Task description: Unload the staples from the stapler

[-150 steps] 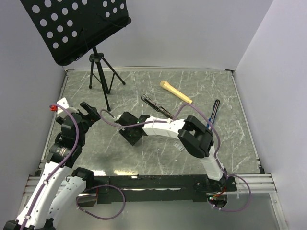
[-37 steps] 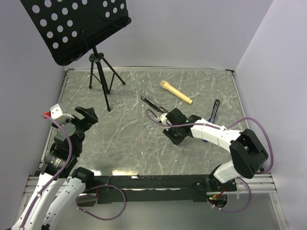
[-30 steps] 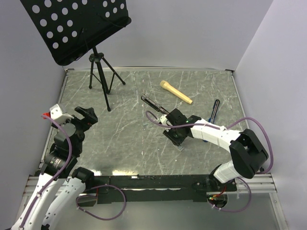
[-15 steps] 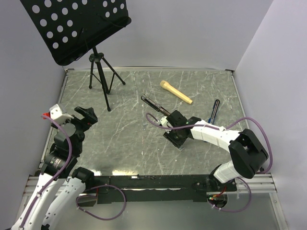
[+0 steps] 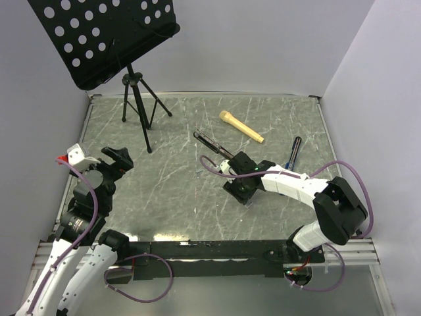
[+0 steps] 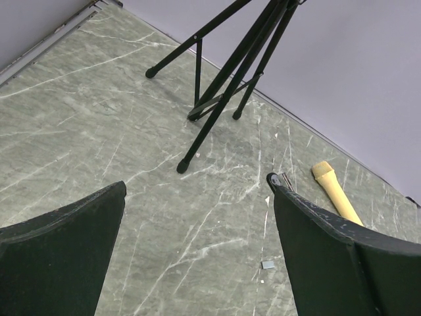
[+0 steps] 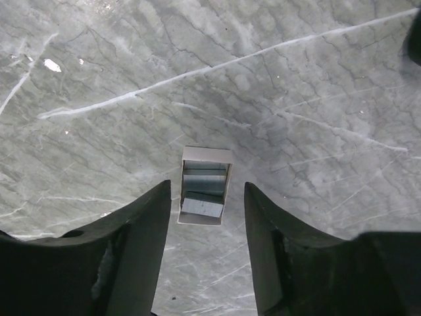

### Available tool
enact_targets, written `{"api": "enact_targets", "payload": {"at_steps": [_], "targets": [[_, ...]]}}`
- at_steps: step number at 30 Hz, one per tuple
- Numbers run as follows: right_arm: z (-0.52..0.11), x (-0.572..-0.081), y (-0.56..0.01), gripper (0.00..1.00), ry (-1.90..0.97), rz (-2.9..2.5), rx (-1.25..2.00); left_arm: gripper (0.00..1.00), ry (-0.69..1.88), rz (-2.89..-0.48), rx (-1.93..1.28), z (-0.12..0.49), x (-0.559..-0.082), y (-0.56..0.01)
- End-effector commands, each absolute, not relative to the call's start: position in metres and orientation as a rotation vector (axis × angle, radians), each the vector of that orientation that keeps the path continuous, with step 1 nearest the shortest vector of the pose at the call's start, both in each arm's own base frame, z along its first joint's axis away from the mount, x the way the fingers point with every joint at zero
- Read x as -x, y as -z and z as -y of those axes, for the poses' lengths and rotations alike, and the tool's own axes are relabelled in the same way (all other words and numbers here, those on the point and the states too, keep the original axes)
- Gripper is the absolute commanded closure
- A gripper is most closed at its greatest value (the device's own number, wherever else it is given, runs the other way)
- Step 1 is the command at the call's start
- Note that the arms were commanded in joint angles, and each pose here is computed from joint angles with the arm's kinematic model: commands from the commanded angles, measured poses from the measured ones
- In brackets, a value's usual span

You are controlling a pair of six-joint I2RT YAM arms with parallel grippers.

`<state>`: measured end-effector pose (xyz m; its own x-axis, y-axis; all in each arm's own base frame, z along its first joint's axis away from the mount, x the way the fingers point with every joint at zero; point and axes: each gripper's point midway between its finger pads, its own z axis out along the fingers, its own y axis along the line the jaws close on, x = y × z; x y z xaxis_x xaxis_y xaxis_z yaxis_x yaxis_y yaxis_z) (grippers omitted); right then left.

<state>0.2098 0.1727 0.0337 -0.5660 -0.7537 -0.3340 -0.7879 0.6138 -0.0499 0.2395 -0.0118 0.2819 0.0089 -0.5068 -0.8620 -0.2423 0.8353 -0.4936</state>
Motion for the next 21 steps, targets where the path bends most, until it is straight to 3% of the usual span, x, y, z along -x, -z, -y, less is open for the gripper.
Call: {"api": "enact_targets", "payload": {"at_steps": [1, 13, 21], "targets": [[-0.174, -0.217, -0.038, 0.41, -0.129, -2.514, 1.225, 0.01, 0.228, -1.558, 0.614, 0.01, -0.239, -0.286], [-0.174, -0.224, -0.026, 0.38, -0.091, -2.579, 1.224, 0.01, 0.235, -1.554, 0.61, 0.011, -0.239, -0.287], [-0.188, -0.227, -0.025, 0.43, -0.185, -2.575, 1.228, 0.01, 0.229, -1.554, 0.612, 0.01, -0.239, -0.287]]}}
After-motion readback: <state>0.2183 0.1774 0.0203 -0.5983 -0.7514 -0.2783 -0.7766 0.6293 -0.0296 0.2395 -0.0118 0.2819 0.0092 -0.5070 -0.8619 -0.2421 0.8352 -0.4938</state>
